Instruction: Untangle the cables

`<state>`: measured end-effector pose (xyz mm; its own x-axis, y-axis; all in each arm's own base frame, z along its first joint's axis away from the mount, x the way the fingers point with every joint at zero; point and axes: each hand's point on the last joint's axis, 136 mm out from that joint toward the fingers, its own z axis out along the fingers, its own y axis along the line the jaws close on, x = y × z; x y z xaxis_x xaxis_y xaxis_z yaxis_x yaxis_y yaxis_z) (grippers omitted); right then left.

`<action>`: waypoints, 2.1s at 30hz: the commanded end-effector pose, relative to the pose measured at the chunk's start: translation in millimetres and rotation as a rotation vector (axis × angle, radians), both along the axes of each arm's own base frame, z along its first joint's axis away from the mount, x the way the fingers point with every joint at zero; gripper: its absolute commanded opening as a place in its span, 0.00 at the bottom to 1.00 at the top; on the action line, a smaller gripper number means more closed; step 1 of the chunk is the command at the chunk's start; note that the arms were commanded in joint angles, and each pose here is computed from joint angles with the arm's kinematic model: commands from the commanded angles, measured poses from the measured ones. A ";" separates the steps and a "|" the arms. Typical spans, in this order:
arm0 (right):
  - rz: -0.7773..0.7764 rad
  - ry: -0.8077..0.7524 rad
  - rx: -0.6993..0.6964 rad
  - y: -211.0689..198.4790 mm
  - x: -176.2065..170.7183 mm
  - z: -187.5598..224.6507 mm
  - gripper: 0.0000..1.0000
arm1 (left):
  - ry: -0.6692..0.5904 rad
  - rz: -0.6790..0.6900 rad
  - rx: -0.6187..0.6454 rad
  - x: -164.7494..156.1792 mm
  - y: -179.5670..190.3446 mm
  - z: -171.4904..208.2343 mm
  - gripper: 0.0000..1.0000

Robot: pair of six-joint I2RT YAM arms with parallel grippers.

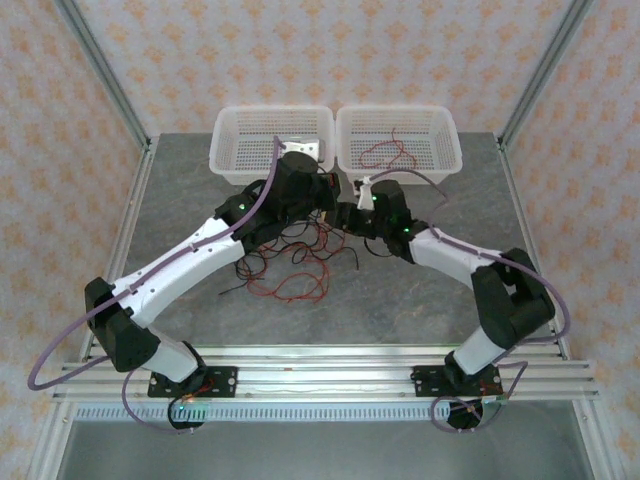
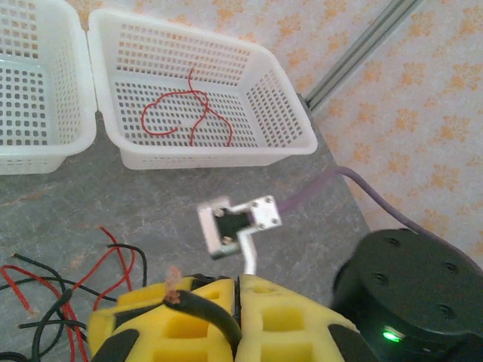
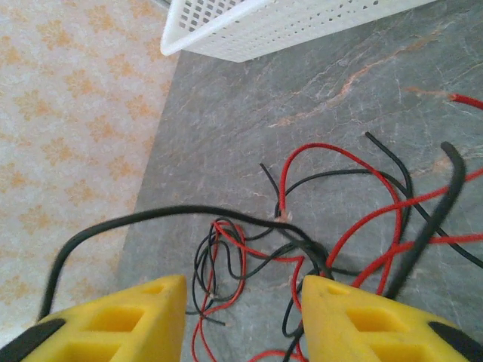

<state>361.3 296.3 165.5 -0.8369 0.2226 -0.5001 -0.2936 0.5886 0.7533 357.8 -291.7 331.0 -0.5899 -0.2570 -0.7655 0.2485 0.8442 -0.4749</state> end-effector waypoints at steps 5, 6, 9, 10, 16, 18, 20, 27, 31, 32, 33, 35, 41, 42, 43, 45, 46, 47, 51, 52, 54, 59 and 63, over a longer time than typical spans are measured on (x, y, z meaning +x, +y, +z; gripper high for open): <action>-0.123 0.070 -0.067 0.5 25.0 -53.2 0.38 | -0.087 -0.036 -0.059 -7.6 -0.5 51.6 0.00; -0.125 0.087 -0.074 0.8 25.1 -62.9 0.37 | -0.098 -0.034 -0.061 -7.4 0.7 57.6 0.00; -0.116 0.142 -0.083 4.9 22.1 -93.6 0.35 | -0.132 -0.028 -0.064 -8.5 4.5 76.9 0.00; -0.112 0.155 -0.082 7.3 20.8 -101.9 0.35 | -0.144 -0.025 -0.065 -8.9 6.0 83.0 0.00; -0.092 0.204 -0.101 16.3 7.5 -135.5 0.34 | -0.193 -0.002 -0.062 -9.4 14.0 107.5 0.00; -0.098 0.211 -0.114 13.8 4.1 -141.7 0.34 | -0.213 0.007 -0.056 -9.9 17.8 118.3 0.00; -0.108 0.216 -0.129 8.9 0.7 -146.7 0.34 | -0.240 0.025 -0.047 -9.9 23.5 133.4 0.00; -0.128 0.211 -0.154 -2.1 -7.2 -147.7 0.39 | -0.340 0.111 0.001 -11.2 49.3 186.8 0.00; -0.133 0.187 -0.166 -5.2 -6.6 -136.3 0.42 | -0.388 0.175 0.030 -11.4 66.1 207.2 0.00; -0.136 0.181 -0.170 -6.3 -6.4 -133.4 0.42 | -0.399 0.191 0.038 -11.0 70.1 211.1 0.00; -0.137 0.176 -0.172 -6.8 -6.3 -131.0 0.42 | -0.410 0.212 0.044 -10.1 75.1 214.8 0.00; -0.141 0.167 -0.180 -8.9 -6.4 -126.9 0.42 | -0.433 0.257 0.060 -6.7 85.4 222.5 0.00; -0.155 0.151 -0.192 -16.6 -11.6 -118.2 0.42 | -0.525 0.404 0.076 10.2 124.9 248.8 0.00; -0.157 0.150 -0.191 -18.0 -12.8 -117.4 0.42 | -0.542 0.423 0.076 12.8 130.8 253.8 0.00; -0.156 0.150 -0.191 -19.1 -14.8 -116.9 0.42 | -0.562 0.443 0.076 14.4 137.0 259.3 0.00; -0.154 0.146 -0.186 -20.3 -17.4 -113.9 0.42 | -0.598 0.480 0.084 18.2 146.6 268.0 0.00; -0.153 0.143 -0.184 -20.9 -18.8 -111.6 0.42 | -0.615 0.495 0.091 20.6 150.2 271.2 0.00; -0.150 0.138 -0.182 -21.4 -19.8 -109.2 0.43 | -0.631 0.506 0.096 22.8 153.0 274.2 0.00; -0.131 0.111 -0.194 -22.9 -24.5 -97.4 0.43 | -0.698 0.589 0.133 37.1 164.5 278.9 0.00; -0.126 0.105 -0.199 -23.2 -26.2 -94.6 0.44 | -0.710 0.604 0.139 42.9 166.1 278.2 0.00; -0.120 0.094 -0.208 -24.0 -29.9 -89.6 0.45 | -0.727 0.626 0.152 54.5 168.1 276.6 0.00; -0.105 0.063 -0.211 -25.5 -40.0 -74.2 0.45 | -0.757 0.641 0.176 87.4 166.1 265.6 0.00; -0.096 0.039 -0.200 -26.1 -48.8 -61.1 0.45 | -0.773 0.696 0.204 113.8 170.1 248.4 0.00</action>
